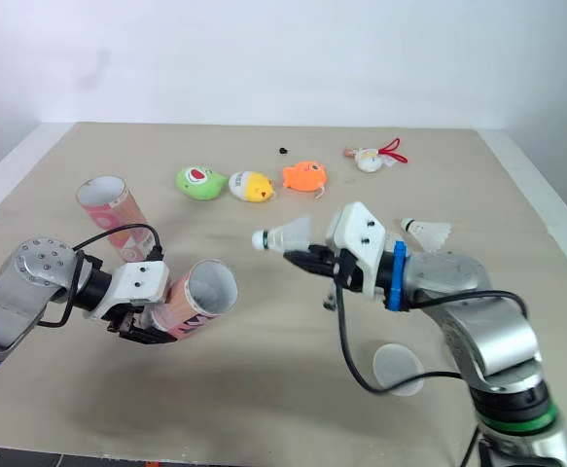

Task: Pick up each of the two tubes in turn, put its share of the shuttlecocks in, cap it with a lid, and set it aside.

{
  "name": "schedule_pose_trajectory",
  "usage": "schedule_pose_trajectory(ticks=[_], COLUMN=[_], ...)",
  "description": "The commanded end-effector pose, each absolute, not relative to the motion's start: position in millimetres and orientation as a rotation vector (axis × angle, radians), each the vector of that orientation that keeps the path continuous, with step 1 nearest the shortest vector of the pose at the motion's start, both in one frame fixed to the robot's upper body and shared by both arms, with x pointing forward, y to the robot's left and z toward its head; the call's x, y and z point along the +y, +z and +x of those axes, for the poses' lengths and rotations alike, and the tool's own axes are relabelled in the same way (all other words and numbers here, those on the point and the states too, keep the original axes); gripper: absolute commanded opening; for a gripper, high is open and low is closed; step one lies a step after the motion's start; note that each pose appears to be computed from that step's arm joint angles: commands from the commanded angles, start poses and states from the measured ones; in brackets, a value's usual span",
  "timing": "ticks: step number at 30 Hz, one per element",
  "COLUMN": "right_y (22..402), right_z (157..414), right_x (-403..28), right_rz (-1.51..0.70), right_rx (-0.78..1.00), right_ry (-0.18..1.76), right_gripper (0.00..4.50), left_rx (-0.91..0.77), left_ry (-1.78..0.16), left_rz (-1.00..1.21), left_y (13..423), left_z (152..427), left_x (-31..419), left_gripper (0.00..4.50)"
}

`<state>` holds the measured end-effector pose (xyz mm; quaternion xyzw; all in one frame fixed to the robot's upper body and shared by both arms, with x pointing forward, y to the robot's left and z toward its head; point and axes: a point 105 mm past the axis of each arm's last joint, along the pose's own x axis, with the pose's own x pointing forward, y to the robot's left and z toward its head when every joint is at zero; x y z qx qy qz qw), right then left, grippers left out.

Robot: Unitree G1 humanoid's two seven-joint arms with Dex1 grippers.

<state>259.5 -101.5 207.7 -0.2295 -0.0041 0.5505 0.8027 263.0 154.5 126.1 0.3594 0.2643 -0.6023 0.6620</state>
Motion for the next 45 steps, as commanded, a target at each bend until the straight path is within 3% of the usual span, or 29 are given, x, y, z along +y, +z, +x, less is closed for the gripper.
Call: schedule_pose_trajectory(ticks=[1,12,26,30,35,36,41,45], right_y=[231.4,232.5,213.5,212.4,216.7,217.4,224.4,223.0], right_z=[250.2,224.4,230.7,232.6,232.9,232.5,224.0,228.0], right_x=[-93.5,-77.9,-55.4,-51.1,-48.2,-50.0,-76.8,-107.6], right_rz=[-0.572,-0.708,-0.759,-0.688,-0.633,-0.616,-0.447,-0.326], right_rx=[-0.107,-0.100,-0.108,-0.092,-0.089,-0.079,-0.011,0.031], right_ry=[1.238,1.445,1.513,1.520,1.531,1.533,1.533,1.359], right_gripper=[0.04,0.04,0.04,1.47,4.01,4.32,4.45,4.45], left_rx=[0.670,0.677,0.676,0.675,0.675,0.674,0.673,0.674], left_ry=[-1.415,-1.410,-1.414,-1.416,-1.417,-1.418,-1.422,-1.420], left_rz=[0.782,0.791,0.797,0.795,0.794,0.794,0.790,0.787], left_y=[103.8,101.8,101.7,101.7,101.5,101.5,101.6,101.8], left_z=[252.3,251.3,253.0,253.0,252.9,252.8,252.1,251.3], left_x=[152.3,156.3,156.6,156.2,155.8,155.5,154.4,154.9], left_gripper=[2.94,2.94,2.94,2.94,2.94,2.94,2.94,2.94])
